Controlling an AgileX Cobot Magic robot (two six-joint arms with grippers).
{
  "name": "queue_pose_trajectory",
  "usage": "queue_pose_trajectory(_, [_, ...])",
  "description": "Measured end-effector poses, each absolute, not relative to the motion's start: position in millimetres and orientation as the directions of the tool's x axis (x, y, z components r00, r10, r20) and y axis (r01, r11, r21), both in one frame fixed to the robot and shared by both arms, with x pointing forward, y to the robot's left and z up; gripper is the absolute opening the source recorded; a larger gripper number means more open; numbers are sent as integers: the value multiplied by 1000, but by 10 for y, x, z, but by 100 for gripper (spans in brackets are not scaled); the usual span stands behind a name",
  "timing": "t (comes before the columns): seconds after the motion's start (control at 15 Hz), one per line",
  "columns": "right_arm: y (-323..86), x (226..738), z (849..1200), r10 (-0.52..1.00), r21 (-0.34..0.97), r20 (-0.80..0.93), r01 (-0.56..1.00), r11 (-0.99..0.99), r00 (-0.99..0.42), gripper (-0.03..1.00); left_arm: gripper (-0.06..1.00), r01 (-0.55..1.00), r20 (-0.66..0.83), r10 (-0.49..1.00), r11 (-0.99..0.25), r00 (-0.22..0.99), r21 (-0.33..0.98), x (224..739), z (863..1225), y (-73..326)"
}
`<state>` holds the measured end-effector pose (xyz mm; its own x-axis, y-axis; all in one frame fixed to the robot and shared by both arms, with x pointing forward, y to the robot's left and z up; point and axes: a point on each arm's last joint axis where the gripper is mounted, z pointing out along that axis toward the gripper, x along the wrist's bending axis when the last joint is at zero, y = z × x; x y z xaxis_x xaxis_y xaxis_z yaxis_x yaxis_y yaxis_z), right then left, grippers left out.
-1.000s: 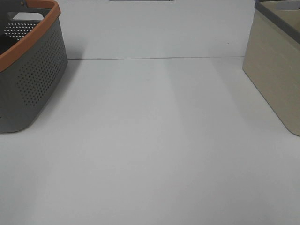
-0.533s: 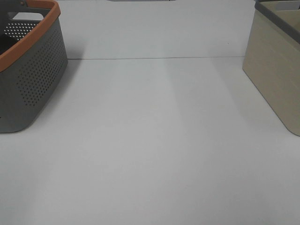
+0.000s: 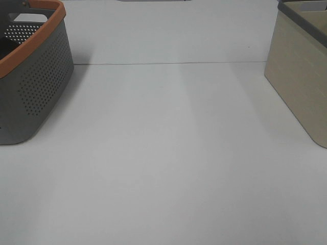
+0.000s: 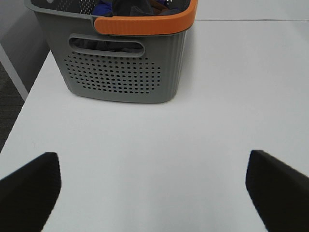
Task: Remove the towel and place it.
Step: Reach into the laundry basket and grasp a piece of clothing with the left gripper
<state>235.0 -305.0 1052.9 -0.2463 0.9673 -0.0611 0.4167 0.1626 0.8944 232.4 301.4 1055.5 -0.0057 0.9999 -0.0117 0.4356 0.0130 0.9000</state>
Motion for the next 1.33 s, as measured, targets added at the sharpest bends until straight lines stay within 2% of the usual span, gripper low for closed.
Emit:
queue_pose_trajectory(0.93, [-3050, 2350, 10529, 967, 894, -61, 417, 163, -246, 74, 97, 434, -18, 1000, 27, -23, 900, 2324, 10556, 3026])
queue_pose_trajectory(1.33, [-3050, 2350, 10529, 967, 894, -61, 417, 163, -246, 74, 97, 333, 10, 997, 16, -76, 943, 2265, 10855, 3083])
